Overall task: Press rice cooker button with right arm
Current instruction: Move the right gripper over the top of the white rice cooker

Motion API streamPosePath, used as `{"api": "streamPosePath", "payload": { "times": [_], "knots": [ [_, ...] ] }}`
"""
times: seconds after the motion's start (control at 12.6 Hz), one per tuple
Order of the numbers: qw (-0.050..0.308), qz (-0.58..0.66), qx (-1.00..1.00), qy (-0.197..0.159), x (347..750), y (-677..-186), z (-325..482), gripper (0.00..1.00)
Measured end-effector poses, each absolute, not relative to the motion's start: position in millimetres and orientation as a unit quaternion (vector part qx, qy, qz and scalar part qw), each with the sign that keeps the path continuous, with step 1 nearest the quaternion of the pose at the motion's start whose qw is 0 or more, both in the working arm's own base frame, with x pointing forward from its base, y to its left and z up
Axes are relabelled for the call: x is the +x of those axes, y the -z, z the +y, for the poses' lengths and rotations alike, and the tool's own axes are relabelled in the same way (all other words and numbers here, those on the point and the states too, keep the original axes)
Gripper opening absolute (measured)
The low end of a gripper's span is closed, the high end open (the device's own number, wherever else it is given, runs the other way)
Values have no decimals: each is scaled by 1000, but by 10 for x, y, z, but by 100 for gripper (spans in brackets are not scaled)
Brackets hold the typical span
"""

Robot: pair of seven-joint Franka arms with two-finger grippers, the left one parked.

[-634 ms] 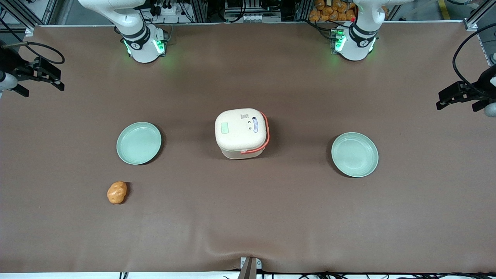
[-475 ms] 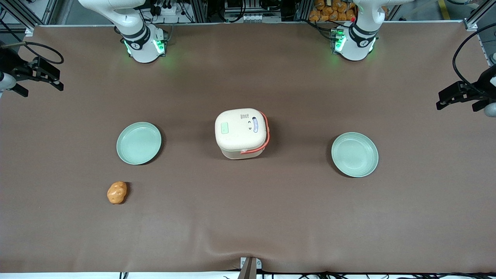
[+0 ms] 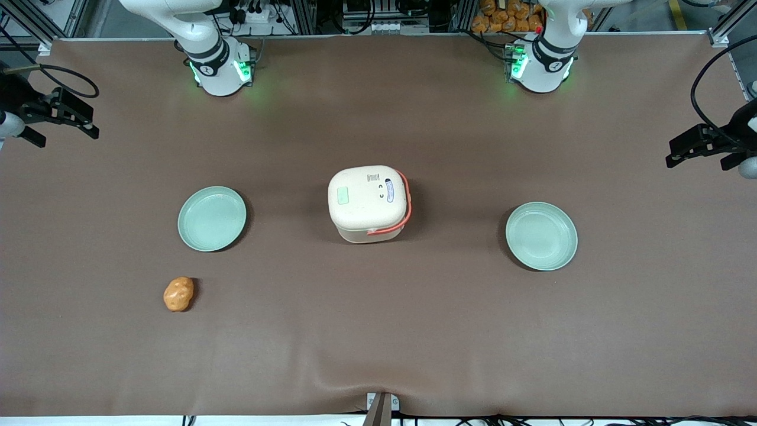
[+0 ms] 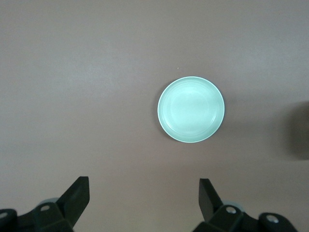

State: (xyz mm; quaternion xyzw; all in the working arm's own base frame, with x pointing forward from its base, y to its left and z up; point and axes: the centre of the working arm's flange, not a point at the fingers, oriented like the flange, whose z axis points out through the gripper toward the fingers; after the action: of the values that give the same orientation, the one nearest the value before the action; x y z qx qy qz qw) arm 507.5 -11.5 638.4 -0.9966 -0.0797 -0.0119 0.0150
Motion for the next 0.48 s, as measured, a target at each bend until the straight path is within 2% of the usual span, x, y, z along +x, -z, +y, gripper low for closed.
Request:
{"api": "streamPosePath", "payload": {
  "times": [0.48],
  "knots": [
    [15, -114, -993, 9, 5090, -6353, 262, 100]
  ]
}}
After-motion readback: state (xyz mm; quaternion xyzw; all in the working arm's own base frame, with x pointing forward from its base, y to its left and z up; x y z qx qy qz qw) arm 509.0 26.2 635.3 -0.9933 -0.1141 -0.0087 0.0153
